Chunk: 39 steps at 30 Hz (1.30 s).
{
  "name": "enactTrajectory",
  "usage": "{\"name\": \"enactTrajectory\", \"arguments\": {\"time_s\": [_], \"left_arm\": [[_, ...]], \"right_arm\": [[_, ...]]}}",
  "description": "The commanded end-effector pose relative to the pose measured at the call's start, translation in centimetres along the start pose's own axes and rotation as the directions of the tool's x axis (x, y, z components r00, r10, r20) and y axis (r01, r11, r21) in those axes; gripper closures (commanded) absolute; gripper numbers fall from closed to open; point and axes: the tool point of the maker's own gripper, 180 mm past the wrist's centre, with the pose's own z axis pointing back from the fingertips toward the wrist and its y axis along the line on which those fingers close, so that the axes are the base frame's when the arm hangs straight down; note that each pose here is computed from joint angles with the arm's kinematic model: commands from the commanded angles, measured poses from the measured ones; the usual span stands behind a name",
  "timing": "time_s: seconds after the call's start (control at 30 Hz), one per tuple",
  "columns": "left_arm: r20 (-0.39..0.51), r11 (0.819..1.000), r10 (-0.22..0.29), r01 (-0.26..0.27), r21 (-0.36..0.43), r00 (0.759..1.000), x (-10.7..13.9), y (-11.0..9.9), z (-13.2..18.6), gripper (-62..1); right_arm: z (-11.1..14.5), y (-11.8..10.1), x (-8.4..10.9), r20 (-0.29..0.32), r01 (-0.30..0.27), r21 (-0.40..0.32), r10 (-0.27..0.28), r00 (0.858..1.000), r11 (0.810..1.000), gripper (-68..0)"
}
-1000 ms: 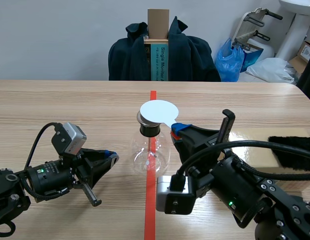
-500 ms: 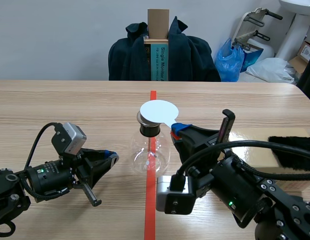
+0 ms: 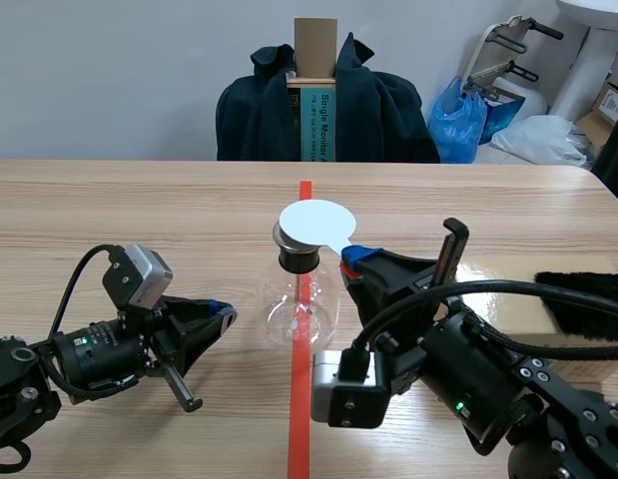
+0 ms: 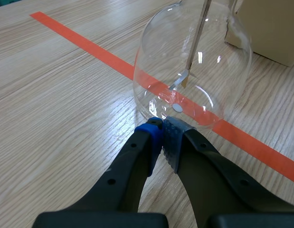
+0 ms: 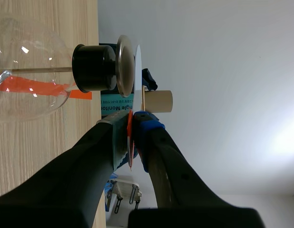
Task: Do the electroscope experiment.
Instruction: 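Hold the plate still at the electroscope, then move the plate toward and away from the electroscope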
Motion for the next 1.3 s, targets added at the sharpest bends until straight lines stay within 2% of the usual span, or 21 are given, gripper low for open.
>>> {"name": "enactTrajectory", "arguments": {"time_s": [0.0,0.37,0.63,0.8,1.0,1.13,1.27], "left_arm": [[0.042,1.0,-0.011,0.011,0.007,0.999,1.3,0.5,-0.2,-3.2],[0.042,1.0,-0.011,0.011,0.007,0.999,1.3,0.5,-0.2,-3.2],[0.042,1.0,-0.011,0.011,0.007,0.999,1.3,0.5,-0.2,-3.2],[0.042,1.0,-0.011,0.011,0.007,0.999,1.3,0.5,-0.2,-3.2],[0.042,1.0,-0.011,0.011,0.007,0.999,1.3,0.5,-0.2,-3.2],[0.042,1.0,-0.011,0.011,0.007,0.999,1.3,0.5,-0.2,-3.2],[0.042,1.0,-0.011,0.011,0.007,0.999,1.3,0.5,-0.2,-3.2]], "right_arm": [[-0.1,-0.8,-0.6,-0.005,-0.018,-0.026,0.018,1.0,0.999,-0.8],[-0.2,-0.9,-0.9,-0.015,-0.02,-0.028,0.02,1.0,0.999,-0.8],[-0.2,-1.7,-3.1,-0.133,-0.031,-0.062,0.023,0.991,0.998,-0.8],[0.0,-1.8,-4.7,-0.218,-0.033,-0.064,0.018,0.976,0.997,-0.8],[0.4,-1.8,-6.0,-0.291,-0.033,-0.063,0.013,0.957,0.997,-0.8],[0.5,-1.8,-6.5,-0.316,-0.032,-0.063,0.011,0.949,0.997,-0.8],[0.5,-1.8,-6.5,-0.315,-0.032,-0.063,0.011,0.949,0.997,-0.8]]}}
